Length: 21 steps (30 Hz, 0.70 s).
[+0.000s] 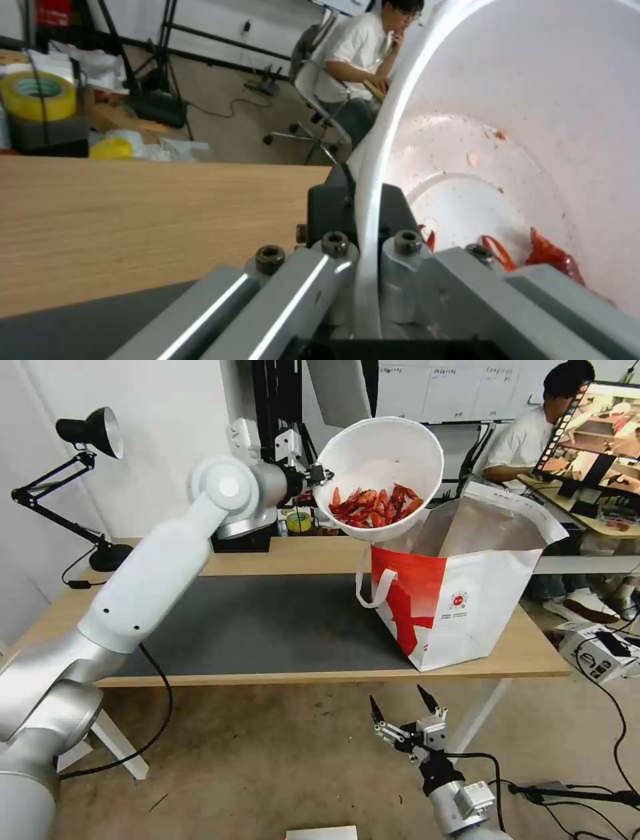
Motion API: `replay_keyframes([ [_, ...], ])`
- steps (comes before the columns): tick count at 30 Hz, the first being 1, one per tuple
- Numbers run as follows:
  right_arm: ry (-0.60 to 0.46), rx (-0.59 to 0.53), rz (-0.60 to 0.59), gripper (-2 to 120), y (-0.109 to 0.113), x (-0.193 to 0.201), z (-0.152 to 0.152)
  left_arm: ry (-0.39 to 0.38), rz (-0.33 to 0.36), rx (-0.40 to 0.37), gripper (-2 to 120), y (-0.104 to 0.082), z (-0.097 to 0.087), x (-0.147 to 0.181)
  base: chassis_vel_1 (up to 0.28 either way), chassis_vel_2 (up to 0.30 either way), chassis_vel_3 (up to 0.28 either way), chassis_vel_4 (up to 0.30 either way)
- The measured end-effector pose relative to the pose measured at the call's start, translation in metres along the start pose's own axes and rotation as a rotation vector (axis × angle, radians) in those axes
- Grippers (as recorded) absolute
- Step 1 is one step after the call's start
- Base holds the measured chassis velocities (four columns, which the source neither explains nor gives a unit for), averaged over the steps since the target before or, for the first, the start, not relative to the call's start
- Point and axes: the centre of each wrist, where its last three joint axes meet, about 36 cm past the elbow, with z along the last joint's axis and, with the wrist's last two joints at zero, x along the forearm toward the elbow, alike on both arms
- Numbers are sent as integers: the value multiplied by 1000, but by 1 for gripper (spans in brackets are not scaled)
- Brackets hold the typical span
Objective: Pick up the trash from the table and place it into the takeout bag.
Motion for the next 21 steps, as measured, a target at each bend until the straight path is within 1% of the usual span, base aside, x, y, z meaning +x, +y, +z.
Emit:
replay_keyframes([
  [3, 0, 0, 0, 100, 0, 0, 0, 17, 21, 7, 0, -12, 5, -10, 0, 0, 0, 0],
  [8, 0, 0, 0, 100, 0, 0, 0, 25, 29, 12, 0, -20, 8, -21, 0, 0, 0, 0],
  [11, 0, 0, 0, 100, 0, 0, 0, 29, 20, 19, 0, -26, 13, -33, 0, 0, 0, 0],
  [15, 0, 0, 0, 100, 0, 0, 0, 24, 7, 19, 0, -30, 19, -41, 0, 0, 0, 0],
  [17, 0, 0, 0, 100, 0, 0, 0, 24, 3, 23, 0, -35, 26, -51, 0, 0, 0, 0],
  [19, 0, 0, 0, 100, 0, 0, 0, 25, 2, 24, 0, -37, 28, -54, 0, 0, 0, 0],
  [21, 0, 0, 0, 100, 0, 0, 0, 28, -10, 20, 0, -42, 34, -62, 0, 0, 0, 0],
])
